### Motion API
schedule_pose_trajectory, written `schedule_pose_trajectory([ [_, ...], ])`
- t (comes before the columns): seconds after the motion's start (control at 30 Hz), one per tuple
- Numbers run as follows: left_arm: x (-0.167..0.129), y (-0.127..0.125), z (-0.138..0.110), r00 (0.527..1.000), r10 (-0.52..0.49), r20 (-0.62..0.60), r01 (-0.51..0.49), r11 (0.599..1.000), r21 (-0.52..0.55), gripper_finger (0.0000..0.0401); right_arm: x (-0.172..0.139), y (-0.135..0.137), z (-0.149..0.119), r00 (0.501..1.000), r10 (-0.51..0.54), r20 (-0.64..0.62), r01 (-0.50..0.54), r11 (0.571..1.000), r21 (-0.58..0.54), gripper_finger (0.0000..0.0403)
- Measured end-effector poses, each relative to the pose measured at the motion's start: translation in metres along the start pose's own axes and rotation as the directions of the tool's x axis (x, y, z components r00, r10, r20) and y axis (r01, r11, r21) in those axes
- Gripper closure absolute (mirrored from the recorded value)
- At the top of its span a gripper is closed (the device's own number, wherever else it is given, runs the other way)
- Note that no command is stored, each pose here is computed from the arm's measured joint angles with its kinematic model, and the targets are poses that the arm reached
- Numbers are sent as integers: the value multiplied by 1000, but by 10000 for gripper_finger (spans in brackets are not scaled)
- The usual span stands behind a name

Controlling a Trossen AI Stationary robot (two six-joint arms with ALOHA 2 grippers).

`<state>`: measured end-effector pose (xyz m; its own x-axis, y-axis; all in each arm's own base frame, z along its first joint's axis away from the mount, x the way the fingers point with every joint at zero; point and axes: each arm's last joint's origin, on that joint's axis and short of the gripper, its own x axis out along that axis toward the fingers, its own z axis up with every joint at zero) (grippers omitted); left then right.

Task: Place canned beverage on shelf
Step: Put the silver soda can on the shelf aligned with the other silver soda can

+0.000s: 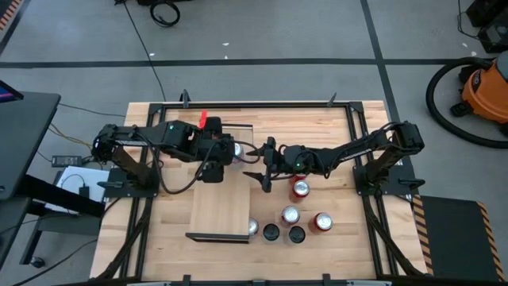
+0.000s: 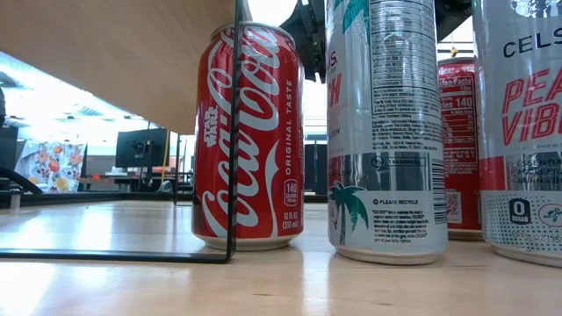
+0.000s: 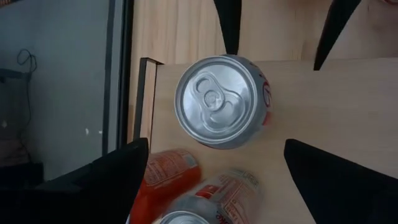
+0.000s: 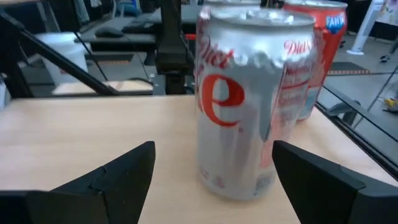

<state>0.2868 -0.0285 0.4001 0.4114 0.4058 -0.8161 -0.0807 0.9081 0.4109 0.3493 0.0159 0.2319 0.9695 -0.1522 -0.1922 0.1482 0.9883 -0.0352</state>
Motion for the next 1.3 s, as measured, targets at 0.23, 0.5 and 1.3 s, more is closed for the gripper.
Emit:
schedule_pose_trajectory([
  [0.23, 0, 0, 0, 1000, -2, 0, 2, 1000, -6, 14, -3, -4, 1, 992, -124, -11, 123, 992, -39, 69],
  [0.5, 0, -1, 1, 1000, -26, 7, 26, 999, -46, 14, -4, -10, 1, 954, -299, -18, 298, 953, -47, 69],
  [1.3, 6, 12, 1, 999, 41, -6, -42, 999, -15, 14, -2, -4, 7, 999, 27, 47, -27, 1000, 9, 69],
])
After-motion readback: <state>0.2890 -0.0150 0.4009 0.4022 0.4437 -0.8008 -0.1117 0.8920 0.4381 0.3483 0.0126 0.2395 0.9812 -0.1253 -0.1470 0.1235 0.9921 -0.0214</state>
